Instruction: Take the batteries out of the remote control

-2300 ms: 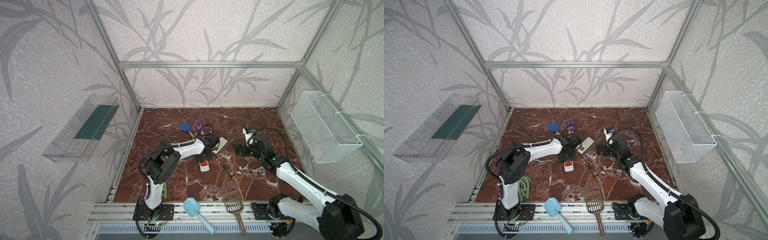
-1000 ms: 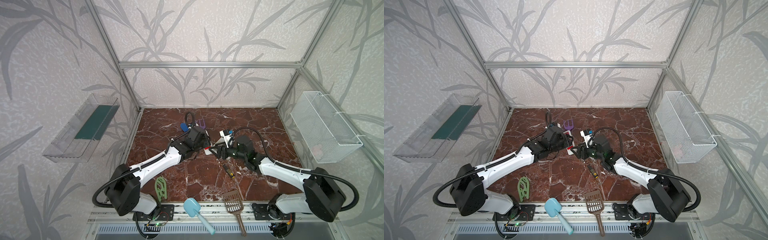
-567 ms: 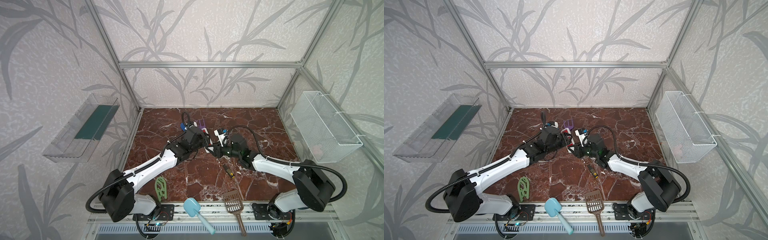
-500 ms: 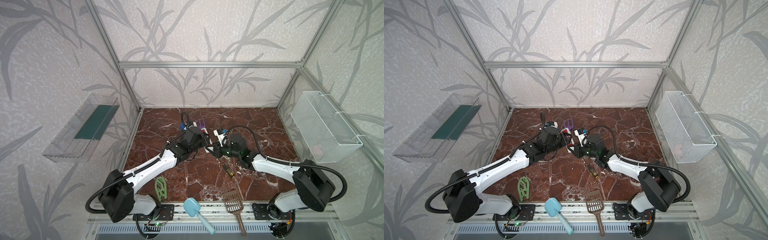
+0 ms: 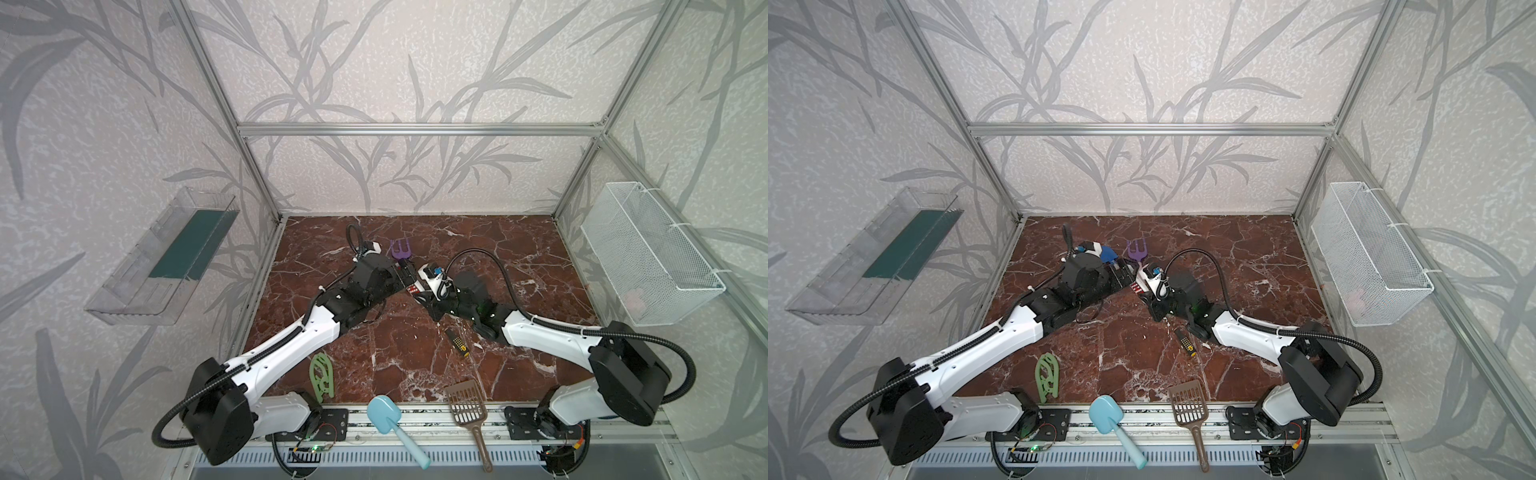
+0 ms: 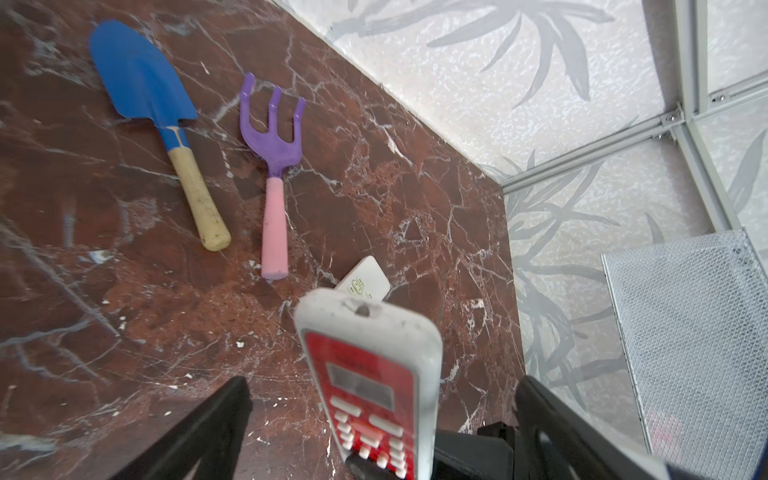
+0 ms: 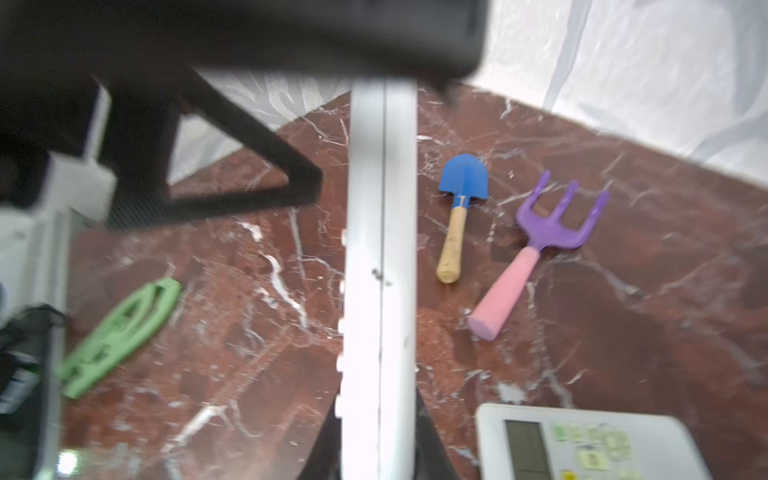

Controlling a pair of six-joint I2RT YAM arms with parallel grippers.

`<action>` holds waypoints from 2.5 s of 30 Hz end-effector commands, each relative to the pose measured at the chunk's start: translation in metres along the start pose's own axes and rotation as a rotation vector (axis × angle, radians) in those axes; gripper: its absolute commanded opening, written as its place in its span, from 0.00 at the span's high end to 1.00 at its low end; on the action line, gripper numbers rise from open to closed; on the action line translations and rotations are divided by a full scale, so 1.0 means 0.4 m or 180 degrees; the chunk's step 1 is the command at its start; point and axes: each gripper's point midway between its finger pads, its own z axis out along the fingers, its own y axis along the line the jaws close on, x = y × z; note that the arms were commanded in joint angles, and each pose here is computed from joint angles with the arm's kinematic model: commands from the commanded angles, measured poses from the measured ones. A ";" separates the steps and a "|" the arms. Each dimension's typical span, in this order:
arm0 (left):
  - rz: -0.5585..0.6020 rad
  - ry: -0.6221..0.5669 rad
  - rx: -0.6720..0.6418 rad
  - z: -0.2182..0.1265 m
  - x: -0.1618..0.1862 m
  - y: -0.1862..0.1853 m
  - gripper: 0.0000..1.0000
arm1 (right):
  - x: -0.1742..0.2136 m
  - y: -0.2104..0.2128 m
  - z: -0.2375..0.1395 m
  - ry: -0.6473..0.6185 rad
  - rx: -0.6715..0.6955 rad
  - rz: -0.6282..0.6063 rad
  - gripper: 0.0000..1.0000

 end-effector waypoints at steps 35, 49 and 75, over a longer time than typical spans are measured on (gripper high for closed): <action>-0.0570 0.0188 0.0156 -0.045 -0.035 0.022 0.35 | -0.211 -0.003 -0.074 -0.1054 0.2281 -0.3280 0.97; -0.0898 -0.0016 0.0531 -0.050 -0.055 -0.003 0.61 | -0.220 0.000 -0.094 -0.1031 0.1982 -0.2776 0.95; -0.1120 0.0104 0.0371 -0.026 -0.031 0.028 1.00 | -0.273 0.015 -0.107 -0.1157 0.2311 -0.3014 0.58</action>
